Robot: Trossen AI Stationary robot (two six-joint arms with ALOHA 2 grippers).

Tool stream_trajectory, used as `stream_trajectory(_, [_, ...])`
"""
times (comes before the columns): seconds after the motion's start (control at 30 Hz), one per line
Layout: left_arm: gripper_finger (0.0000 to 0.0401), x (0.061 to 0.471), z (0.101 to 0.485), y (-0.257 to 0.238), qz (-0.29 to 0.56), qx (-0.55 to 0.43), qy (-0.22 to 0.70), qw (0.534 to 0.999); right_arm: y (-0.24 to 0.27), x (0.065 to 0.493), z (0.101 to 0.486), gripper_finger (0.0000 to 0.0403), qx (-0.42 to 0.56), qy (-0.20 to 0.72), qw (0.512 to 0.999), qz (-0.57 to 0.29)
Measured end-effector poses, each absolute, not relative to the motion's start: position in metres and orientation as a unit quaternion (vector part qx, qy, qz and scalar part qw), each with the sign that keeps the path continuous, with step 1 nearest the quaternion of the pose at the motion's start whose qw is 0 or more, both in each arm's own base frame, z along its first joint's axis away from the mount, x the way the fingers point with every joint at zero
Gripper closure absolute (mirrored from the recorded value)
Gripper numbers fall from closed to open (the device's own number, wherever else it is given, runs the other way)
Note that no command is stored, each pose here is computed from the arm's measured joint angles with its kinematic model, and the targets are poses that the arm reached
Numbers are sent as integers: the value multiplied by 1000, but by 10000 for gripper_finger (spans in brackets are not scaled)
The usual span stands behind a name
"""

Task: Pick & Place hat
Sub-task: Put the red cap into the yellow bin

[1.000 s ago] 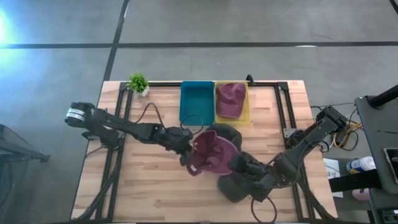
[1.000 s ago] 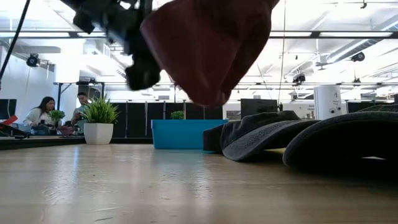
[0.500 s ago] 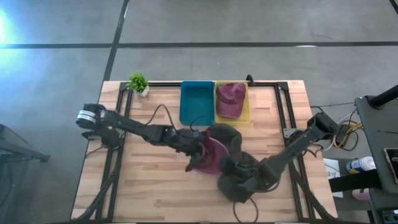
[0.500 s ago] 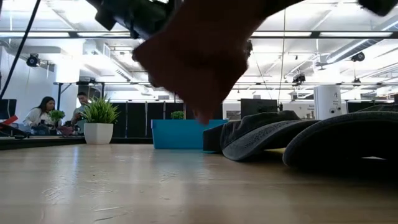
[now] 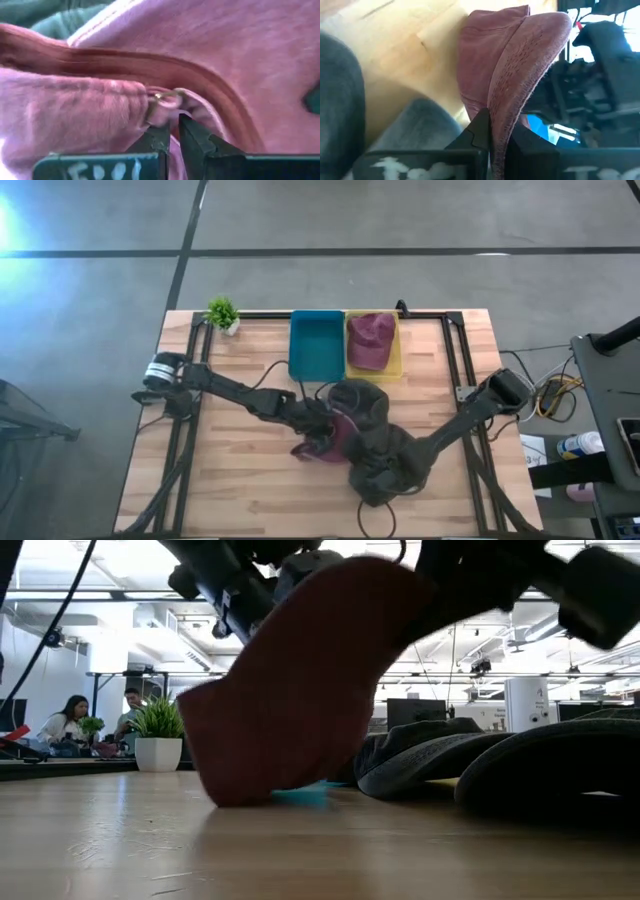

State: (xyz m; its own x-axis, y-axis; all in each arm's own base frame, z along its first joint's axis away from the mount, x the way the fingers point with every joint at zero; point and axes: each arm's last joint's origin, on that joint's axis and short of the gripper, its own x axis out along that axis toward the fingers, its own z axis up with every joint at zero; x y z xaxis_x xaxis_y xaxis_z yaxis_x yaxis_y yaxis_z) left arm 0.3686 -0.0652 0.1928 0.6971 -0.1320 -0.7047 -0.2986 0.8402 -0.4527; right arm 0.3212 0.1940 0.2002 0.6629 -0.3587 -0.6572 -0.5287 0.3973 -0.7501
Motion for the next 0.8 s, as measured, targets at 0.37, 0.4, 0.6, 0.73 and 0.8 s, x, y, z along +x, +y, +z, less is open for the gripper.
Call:
stream_trajectory(0.37, [369, 366, 187, -77, 35, -264, 401, 877, 191, 334, 191, 389, -536, 398, 743, 43])
stream_trajectory(0.4, [369, 365, 188, -77, 37, -261, 406, 875, 191, 334, 191, 389, -535, 398, 744, 43])
stream_trajectory(0.6, [369, 347, 211, -73, 39, -241, 425, 872, 191, 334, 191, 390, -534, 398, 744, 42])
stream_trajectory(0.73, [369, 330, 222, -70, 47, -223, 455, 861, 191, 334, 191, 390, -535, 400, 743, 43])
stream_trajectory(0.8, [369, 326, 223, -70, 47, -219, 461, 859, 191, 334, 191, 390, -535, 399, 743, 43])
